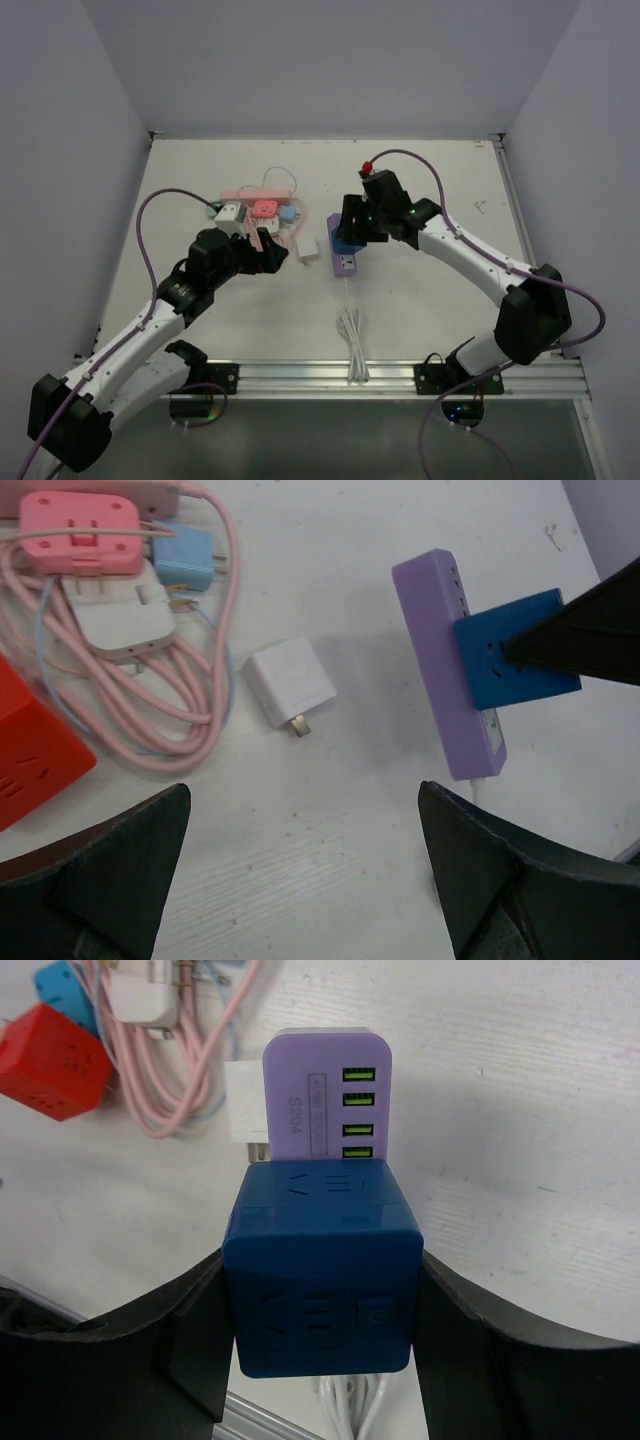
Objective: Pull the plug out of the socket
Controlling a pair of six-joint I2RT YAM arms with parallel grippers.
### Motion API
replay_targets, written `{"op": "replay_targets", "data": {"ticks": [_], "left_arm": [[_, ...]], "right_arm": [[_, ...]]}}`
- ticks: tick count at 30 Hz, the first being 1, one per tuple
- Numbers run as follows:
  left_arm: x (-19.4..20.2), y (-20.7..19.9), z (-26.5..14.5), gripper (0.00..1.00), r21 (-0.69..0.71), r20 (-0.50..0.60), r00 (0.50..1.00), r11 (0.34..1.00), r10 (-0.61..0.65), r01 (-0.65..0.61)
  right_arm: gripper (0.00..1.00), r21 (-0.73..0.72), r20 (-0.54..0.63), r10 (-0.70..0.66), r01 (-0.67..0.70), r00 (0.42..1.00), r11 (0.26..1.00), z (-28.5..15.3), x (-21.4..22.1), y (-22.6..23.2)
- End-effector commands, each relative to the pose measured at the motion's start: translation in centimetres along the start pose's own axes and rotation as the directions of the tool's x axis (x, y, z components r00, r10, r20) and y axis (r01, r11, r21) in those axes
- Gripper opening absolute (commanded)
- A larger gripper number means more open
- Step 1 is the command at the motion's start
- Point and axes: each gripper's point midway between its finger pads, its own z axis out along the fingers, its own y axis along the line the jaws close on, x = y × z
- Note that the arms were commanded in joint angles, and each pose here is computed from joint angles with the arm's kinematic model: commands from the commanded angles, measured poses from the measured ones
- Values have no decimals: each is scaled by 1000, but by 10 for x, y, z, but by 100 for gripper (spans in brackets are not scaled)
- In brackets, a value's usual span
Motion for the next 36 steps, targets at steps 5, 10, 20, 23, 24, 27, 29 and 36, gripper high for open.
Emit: {"op": "replay_targets", "data": {"ticks": [5, 10, 20, 23, 24, 27, 29, 36], "left_arm": [[-27, -87, 10, 100, 249, 46, 995, 966, -87, 73], [-17, -102, 21, 99, 269, 20, 998, 962, -55, 48], [22, -118, 45, 90, 243, -59, 998, 970, 27, -12], [27, -120, 51, 86, 227, -58, 997, 973, 52, -37], [28, -120, 53, 85, 223, -55, 997, 974, 57, -43], [28, -120, 59, 81, 197, -35, 997, 978, 69, -60], [30, -120, 62, 77, 185, -28, 997, 981, 68, -62], [33, -121, 72, 48, 169, -18, 998, 984, 53, -50]], "right_arm": [[0, -263, 164, 271, -222, 948, 939, -37, -31, 45], [0, -334, 194, 338, -262, 921, 905, -51, -36, 50], [0, -439, 170, 414, -308, 894, 844, -55, -32, 62], [0, -463, 148, 422, -314, 895, 829, -55, -30, 66], [0, -468, 146, 424, -315, 894, 826, -56, -30, 67], [0, -479, 148, 428, -314, 891, 820, -61, -30, 69], [0, -483, 146, 430, -315, 891, 817, -62, -29, 69], [0, -501, 129, 433, -318, 892, 805, -68, -23, 70]]}}
